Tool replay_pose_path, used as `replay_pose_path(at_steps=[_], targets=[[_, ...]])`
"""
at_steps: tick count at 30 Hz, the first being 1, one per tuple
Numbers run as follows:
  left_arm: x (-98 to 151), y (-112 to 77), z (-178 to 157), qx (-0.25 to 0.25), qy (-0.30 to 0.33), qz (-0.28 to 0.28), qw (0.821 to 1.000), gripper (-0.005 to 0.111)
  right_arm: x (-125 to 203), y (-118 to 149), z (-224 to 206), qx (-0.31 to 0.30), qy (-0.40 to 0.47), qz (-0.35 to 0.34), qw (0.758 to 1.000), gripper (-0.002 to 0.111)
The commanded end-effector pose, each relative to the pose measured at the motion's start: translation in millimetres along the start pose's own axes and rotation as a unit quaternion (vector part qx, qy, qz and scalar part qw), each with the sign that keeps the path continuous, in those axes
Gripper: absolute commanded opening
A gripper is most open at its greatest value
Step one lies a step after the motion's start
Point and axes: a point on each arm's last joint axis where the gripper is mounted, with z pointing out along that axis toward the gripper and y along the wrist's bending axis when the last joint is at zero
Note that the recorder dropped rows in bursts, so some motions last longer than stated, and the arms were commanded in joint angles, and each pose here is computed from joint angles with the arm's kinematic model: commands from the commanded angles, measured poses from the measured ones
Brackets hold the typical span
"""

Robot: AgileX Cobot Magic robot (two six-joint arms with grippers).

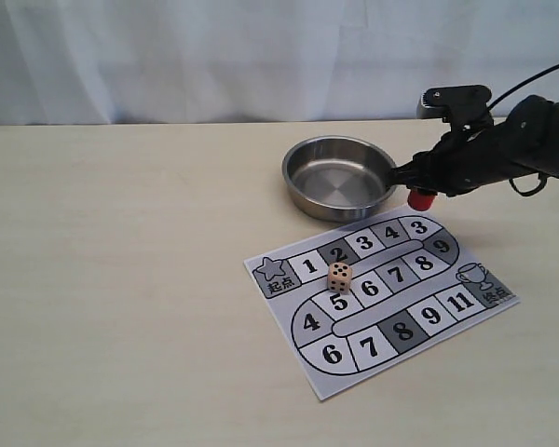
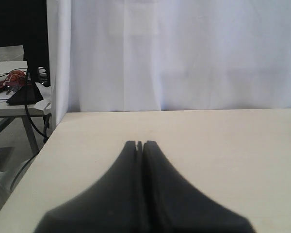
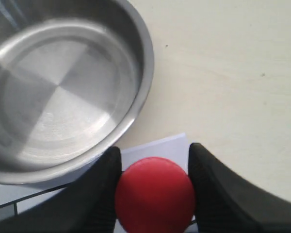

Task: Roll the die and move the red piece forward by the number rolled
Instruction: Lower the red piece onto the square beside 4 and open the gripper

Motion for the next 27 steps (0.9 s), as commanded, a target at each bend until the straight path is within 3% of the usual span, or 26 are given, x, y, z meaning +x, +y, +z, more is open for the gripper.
replay_pose_path(at_steps=[1,12,16,23,27], targets=[[-3,0.0,0,0.000,-0.008,-0.002,1.000,0.000,8,-3,9,0.003,0.013,0.003,1.000,0.004],[-3,0.0,0,0.000,-0.008,-0.002,1.000,0.000,26,-3,30,0.001,0.049,0.004,0.999,0.006],[-3,0.0,0,0.000,-0.008,-0.002,1.000,0.000,27,-3,30,-0.001,0.052,0.004,0.999,0.020],[-3,0.0,0,0.000,-0.008,-0.002,1.000,0.000,24,-4,29,0.003,0.043,0.015,0.999,0.061],[-3,0.0,0,0.000,-0.008,-0.002,1.000,0.000,20,-4,25,0.005,0.032,0.014,0.999,0.072]])
